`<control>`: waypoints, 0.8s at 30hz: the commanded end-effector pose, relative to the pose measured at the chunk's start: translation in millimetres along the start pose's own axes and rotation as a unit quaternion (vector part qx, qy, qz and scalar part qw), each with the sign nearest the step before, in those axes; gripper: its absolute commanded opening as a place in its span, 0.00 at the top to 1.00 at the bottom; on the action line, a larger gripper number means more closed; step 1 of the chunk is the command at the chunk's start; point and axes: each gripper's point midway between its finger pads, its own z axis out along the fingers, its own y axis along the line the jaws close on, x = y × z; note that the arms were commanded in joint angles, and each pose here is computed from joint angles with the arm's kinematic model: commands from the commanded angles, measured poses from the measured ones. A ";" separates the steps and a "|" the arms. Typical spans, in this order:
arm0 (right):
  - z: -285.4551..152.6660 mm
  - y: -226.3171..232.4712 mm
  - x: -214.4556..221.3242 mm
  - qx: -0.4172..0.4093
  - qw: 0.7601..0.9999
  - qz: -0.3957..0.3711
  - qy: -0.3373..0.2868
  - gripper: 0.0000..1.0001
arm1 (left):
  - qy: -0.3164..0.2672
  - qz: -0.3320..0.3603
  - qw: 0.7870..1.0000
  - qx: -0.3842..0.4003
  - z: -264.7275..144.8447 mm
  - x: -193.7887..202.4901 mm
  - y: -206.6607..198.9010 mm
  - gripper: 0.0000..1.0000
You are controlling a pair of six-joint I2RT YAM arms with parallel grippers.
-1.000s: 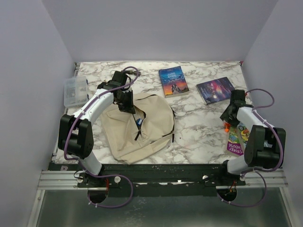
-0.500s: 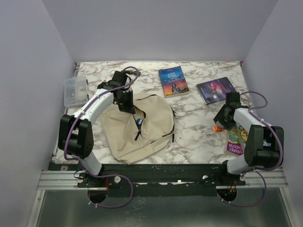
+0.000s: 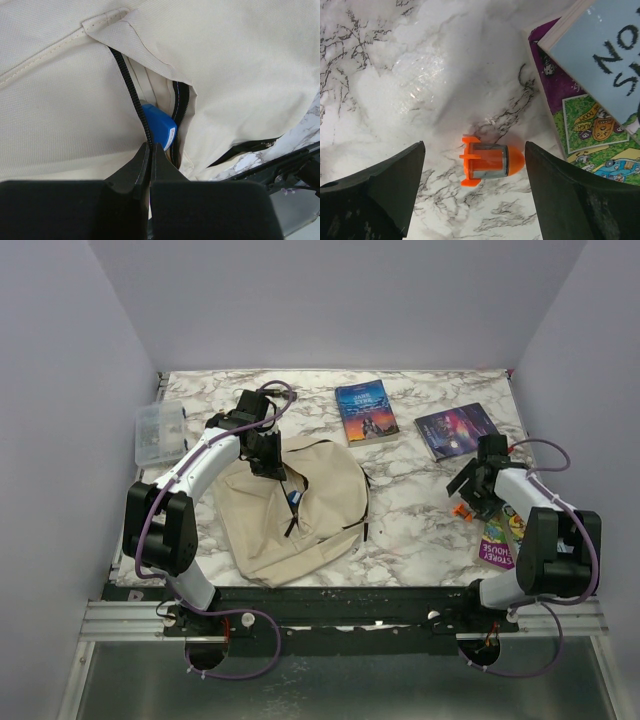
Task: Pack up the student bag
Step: Pick up the stationery from the center of the board.
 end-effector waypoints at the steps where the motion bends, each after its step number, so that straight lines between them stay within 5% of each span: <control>1: -1.3 6.9 14.2 -0.024 0.999 0.012 0.034 0.17 | -0.008 0.017 0.999 0.030 -5.7 -0.6 -14.7 1.00; 14: -16.6 17.4 26.9 -0.084 0.995 -0.017 0.049 0.25 | -0.007 0.017 0.999 0.031 -5.0 -1.2 -15.3 1.00; 24: -3.5 2.3 18.2 -0.032 0.998 -0.035 0.034 0.57 | -0.002 0.017 0.999 0.027 -1.8 0.5 -13.8 1.00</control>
